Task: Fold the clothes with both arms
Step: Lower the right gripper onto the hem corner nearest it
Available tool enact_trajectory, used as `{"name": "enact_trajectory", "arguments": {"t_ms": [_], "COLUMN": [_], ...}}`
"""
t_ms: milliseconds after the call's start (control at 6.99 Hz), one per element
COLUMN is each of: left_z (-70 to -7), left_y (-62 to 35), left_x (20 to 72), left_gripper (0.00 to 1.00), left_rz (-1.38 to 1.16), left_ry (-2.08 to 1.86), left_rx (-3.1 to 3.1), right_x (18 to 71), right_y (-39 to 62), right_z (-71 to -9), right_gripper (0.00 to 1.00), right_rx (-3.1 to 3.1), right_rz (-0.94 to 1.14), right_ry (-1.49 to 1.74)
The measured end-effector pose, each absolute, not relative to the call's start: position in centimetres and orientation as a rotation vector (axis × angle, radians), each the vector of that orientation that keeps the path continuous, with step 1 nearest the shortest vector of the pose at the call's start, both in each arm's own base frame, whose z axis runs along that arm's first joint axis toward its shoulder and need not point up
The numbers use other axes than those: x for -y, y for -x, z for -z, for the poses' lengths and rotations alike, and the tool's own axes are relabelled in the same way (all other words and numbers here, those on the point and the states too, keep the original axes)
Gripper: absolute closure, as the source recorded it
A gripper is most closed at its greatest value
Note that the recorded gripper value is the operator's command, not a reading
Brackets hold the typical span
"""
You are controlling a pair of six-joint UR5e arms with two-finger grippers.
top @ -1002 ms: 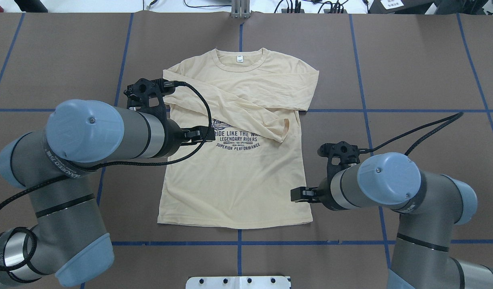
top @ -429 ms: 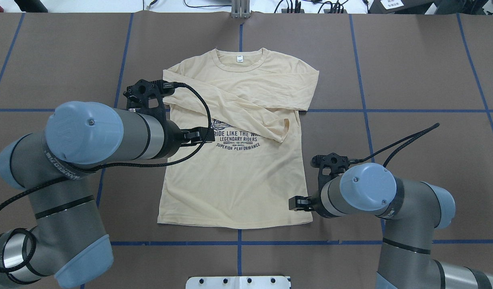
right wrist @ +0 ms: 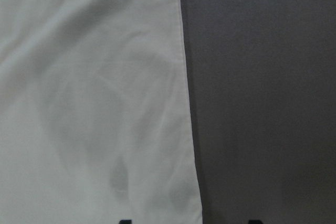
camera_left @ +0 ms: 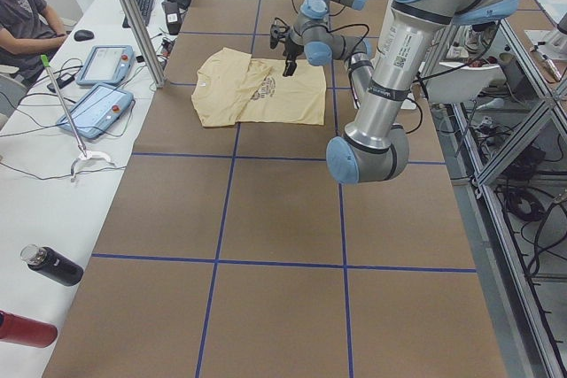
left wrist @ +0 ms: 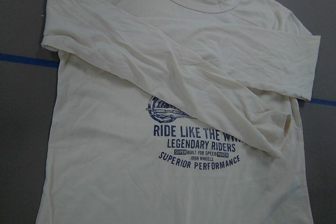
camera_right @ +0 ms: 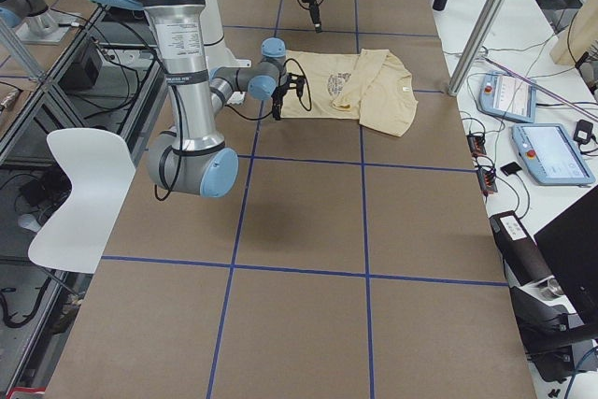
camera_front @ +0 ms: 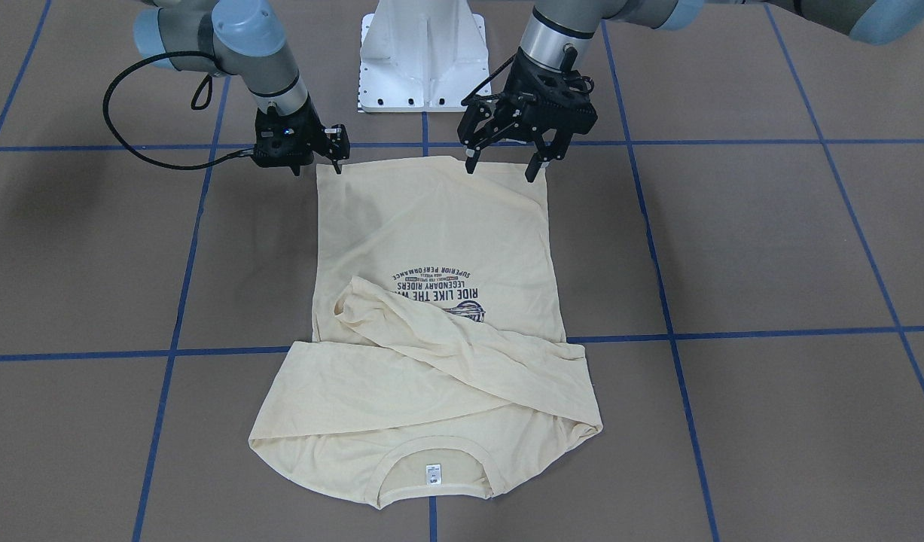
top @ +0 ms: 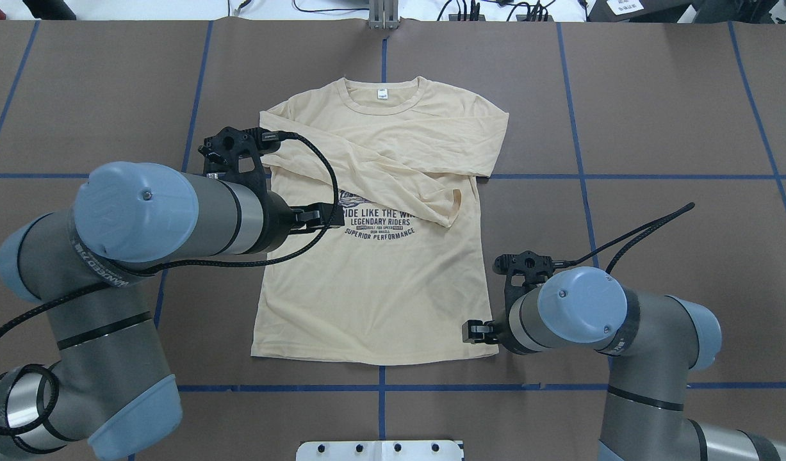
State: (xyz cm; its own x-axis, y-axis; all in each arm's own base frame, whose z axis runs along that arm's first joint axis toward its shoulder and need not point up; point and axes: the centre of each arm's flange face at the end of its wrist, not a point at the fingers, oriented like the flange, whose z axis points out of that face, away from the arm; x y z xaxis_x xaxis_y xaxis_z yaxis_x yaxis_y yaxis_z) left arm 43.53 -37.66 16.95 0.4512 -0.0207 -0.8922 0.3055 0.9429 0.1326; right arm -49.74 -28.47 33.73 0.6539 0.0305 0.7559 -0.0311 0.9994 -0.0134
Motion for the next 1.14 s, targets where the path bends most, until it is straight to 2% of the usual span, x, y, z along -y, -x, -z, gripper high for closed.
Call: {"name": "enact_trajectory", "arguments": {"t_ms": [286, 429, 572, 1145], "left_z": [-16.89, -16.82, -16.78, -16.58], "left_y": [-43.52, -43.50, -43.51, -43.50], "left_x": [37.64, 37.64, 37.64, 37.64], "left_gripper": [0.00, 0.00, 0.00, 0.00], "left_rz": [0.204, 0.204, 0.204, 0.204], "left_ry": [-0.293, -0.293, -0.293, -0.294], "left_rx": [-1.089, -1.091, -1.092, -1.095], "right_x": [28.23, 28.17, 28.13, 28.08], "right_y": [50.04, 50.12, 50.16, 50.20], "right_z": [-33.94, -33.98, -34.01, -34.04], "right_gripper": [0.49, 0.66, 0.75, 0.73], "right_rx": [0.853, 0.852, 0.851, 0.851], "right_rz": [-0.030, -0.028, -0.027, -0.026], "right_ry": [0.003, 0.004, 0.005, 0.007]}}
